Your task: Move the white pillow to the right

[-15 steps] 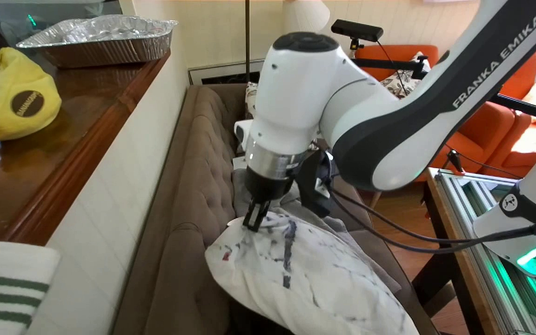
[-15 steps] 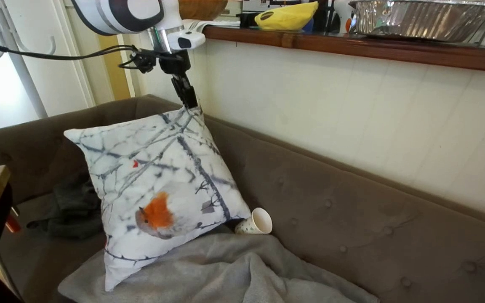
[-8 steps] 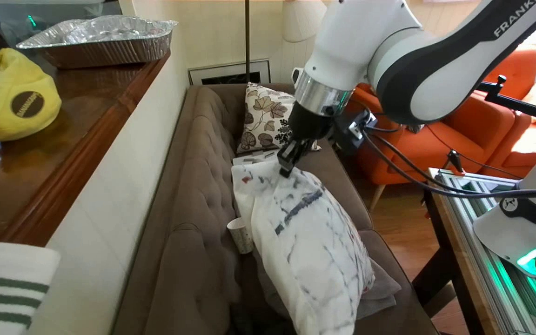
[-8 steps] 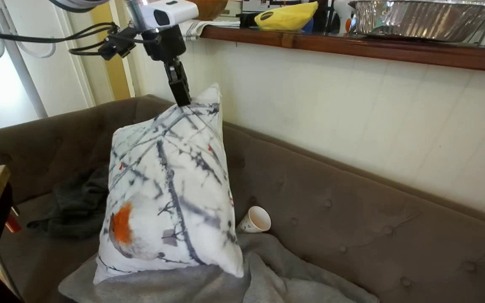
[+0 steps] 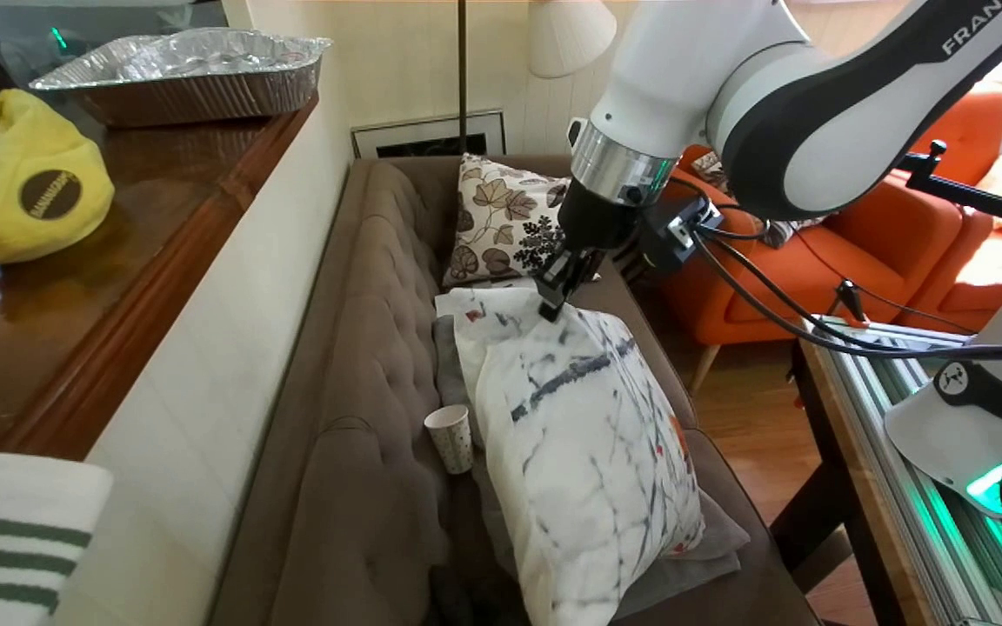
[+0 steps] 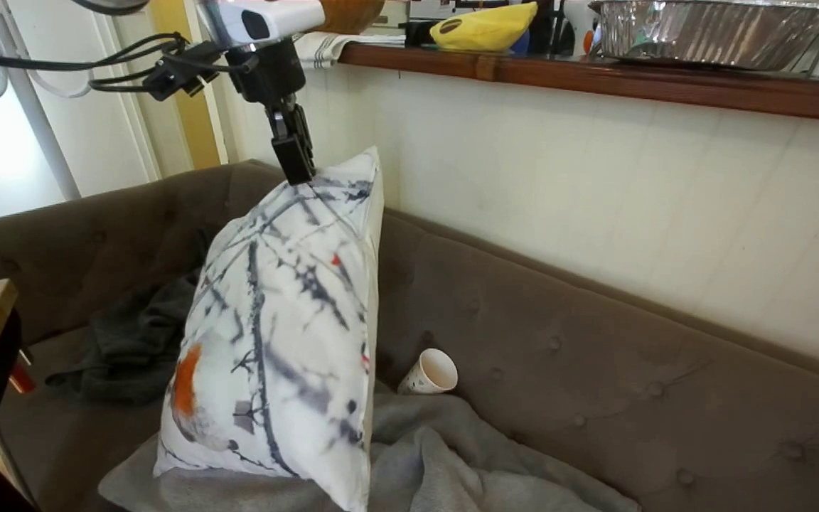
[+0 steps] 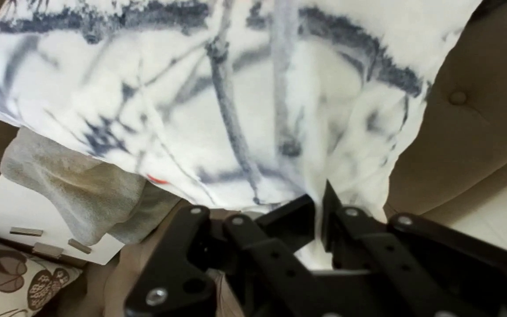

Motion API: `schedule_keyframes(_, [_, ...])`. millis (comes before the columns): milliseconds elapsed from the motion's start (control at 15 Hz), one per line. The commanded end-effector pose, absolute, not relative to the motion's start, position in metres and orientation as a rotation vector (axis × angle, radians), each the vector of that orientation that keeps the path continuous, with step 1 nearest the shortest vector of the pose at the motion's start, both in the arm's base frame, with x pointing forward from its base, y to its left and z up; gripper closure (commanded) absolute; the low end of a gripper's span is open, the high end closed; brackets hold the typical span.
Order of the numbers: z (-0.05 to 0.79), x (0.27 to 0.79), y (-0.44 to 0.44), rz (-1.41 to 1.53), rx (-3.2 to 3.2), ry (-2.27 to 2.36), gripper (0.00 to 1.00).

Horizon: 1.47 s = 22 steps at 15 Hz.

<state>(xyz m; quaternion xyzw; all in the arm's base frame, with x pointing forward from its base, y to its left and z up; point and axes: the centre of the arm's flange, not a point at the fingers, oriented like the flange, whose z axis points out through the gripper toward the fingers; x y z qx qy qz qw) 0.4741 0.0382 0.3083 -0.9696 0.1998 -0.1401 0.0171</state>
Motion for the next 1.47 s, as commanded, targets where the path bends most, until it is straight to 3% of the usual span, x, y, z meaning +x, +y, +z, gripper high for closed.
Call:
schedule_keyframes(0, [0.357, 0.489, -0.004, -0.612, -2.939, 0.749, 0.99])
schedule_keyframes(467, [0.437, 0.524, -0.093, -0.940, -2.800, 0.840, 0.99])
schedule_keyframes(1000, [0.412, 0.527, -0.105, -0.866, -2.783, 0.903, 0.99])
schedule_keyframes(1400, [0.408, 0.548, -0.164, -0.934, -2.832, 0.536, 0.99])
